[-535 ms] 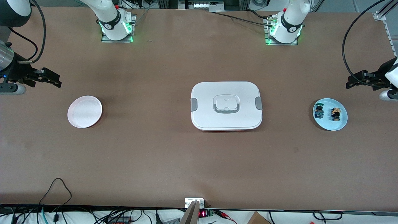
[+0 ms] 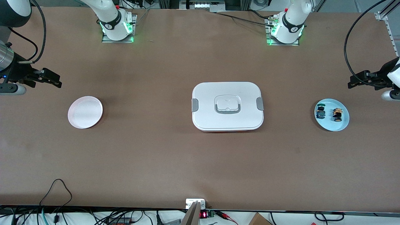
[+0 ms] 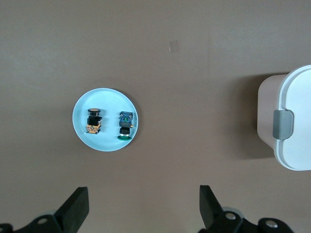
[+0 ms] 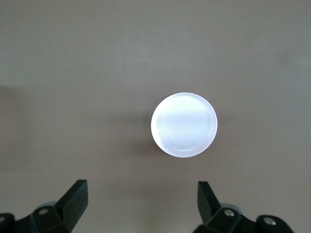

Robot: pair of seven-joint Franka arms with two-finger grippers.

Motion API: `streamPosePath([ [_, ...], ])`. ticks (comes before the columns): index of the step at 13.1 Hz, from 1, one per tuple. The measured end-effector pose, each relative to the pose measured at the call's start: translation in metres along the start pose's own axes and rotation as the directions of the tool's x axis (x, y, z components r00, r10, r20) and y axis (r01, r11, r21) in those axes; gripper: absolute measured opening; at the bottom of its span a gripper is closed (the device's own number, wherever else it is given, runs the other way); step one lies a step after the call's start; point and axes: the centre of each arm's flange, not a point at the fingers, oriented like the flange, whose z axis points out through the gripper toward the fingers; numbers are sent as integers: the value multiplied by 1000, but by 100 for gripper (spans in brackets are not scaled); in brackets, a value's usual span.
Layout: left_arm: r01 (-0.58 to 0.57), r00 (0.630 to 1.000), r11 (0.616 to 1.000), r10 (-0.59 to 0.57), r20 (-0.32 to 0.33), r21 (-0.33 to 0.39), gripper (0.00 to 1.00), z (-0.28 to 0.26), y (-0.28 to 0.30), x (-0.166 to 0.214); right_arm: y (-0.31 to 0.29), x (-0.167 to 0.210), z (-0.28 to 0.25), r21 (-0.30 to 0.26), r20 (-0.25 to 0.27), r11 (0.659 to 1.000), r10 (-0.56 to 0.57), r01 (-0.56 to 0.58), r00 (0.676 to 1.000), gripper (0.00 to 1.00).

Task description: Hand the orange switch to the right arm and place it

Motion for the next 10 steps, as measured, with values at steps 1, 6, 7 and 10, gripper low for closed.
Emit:
streamPosePath([
  [1, 1, 1000, 1000, -1, -1, 0, 100, -1, -1, 0, 0, 0, 0, 0, 0, 1000, 0, 0, 1000, 100],
  [6, -78, 994, 997, 79, 73, -4, 100, 17, -16, -7, 0, 0, 0, 0, 1, 1000, 0, 0, 1000, 100],
  [7, -140, 985, 990, 140, 99, -12, 100, 30, -22, -7, 0, 0, 0, 0, 1, 1000, 0, 0, 1000, 100],
  [10, -413, 901, 908, 418, 115, -68, 100, 85, -71, -8, 0, 0, 0, 0, 2, 1000, 0, 0, 1000, 100],
])
